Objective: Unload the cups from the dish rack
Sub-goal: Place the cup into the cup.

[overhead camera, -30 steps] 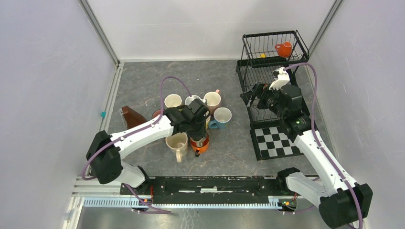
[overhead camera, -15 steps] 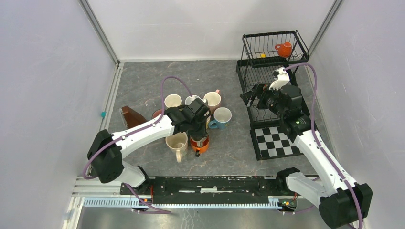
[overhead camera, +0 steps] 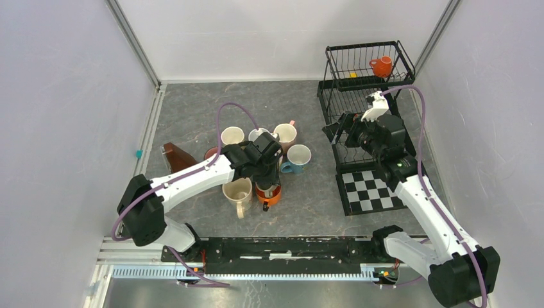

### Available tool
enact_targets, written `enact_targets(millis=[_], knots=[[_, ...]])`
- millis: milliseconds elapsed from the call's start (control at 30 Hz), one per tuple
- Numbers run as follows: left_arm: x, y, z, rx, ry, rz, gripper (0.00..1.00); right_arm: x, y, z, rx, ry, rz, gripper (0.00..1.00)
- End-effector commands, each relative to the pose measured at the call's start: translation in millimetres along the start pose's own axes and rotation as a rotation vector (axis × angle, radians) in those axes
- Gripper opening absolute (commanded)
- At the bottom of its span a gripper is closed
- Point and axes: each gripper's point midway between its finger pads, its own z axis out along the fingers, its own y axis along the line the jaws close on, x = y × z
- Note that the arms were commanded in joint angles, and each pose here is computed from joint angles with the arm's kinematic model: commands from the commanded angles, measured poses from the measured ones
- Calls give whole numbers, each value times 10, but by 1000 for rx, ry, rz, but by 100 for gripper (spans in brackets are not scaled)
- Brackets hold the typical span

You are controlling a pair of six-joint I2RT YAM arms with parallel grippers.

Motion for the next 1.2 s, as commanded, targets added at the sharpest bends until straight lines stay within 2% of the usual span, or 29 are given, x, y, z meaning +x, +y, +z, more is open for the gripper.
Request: enact_targets(millis=[0,767,967,1167], knots=[[-118,-29,-62,24,-55,56,33,-106,78,-21,-37,-43,-11,98],[-133,-21,-302,46,-90,60,39,-132,126,-36,-58,-51,-2,98],[-191,-58,-464,66,-118,71,43,-159,137,-39,-59,-56,-3,98],[-300,-134,-704,108,-173,88,51,-243,132,-55,-40,-66,-14,98]])
